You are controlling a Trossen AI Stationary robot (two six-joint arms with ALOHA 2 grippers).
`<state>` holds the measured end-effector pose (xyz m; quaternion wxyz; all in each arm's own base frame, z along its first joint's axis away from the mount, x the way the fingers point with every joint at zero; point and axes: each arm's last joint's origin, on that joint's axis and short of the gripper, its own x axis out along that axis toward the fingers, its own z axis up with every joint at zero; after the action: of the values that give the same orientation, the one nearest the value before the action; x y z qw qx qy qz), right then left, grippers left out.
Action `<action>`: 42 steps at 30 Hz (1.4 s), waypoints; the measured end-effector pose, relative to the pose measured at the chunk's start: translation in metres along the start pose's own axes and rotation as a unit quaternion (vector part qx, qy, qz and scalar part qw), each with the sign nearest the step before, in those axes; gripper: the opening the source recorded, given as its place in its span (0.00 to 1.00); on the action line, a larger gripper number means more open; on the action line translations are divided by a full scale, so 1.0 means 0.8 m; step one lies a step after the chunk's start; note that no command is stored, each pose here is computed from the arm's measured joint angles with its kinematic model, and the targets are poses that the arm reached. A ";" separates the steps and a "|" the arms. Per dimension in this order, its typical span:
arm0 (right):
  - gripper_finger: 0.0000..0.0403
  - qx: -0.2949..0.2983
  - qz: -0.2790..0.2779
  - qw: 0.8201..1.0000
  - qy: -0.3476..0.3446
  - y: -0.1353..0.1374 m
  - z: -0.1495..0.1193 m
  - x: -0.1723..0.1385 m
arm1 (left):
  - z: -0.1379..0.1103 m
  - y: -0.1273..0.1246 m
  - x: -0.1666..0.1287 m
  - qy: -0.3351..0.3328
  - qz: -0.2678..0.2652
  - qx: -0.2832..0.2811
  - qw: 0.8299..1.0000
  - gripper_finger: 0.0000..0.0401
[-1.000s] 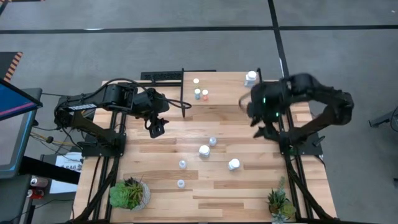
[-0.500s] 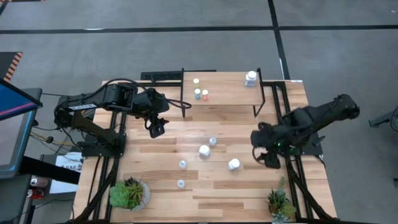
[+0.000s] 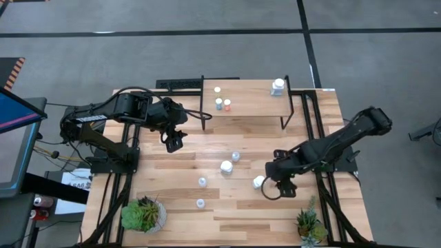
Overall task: Pick and place medicine bottles onto shelf by color
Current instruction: Align the right white pill bottle with the other white pill bottle on the shelf
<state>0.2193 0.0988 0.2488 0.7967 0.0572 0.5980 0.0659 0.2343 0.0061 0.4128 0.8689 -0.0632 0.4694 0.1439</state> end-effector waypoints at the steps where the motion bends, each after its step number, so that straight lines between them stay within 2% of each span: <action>1: 0.67 -0.006 -0.005 1.000 0.011 -0.001 0.000 0.008 | 0.000 0.000 0.000 0.000 0.000 0.000 1.000 0.54; 7: 0.67 -0.031 -0.038 0.996 0.074 -0.011 0.009 0.055 | 0.000 0.000 0.000 0.000 0.000 0.000 1.000 0.54; 15: 0.67 -0.050 -0.050 0.994 0.080 -0.028 0.027 0.089 | 0.000 0.000 0.000 0.000 0.000 0.001 1.000 0.54; 21: 0.67 -0.077 -0.033 0.994 0.067 -0.022 0.028 0.088 | 0.000 0.000 0.000 0.000 0.000 0.001 1.000 0.54; 31: 0.67 -0.085 -0.014 0.996 -0.004 -0.017 0.043 0.082 | 0.001 0.000 0.000 -0.006 0.002 0.000 1.000 0.54; 42: 0.67 -0.095 -0.010 0.995 -0.016 -0.015 0.046 0.082 | 0.001 0.000 0.000 -0.005 0.002 -0.001 1.000 0.54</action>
<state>0.2731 0.0979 0.1949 0.8087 -0.0234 0.5768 0.1131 0.2350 0.0063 0.4133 0.8710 -0.0619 0.4649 0.1464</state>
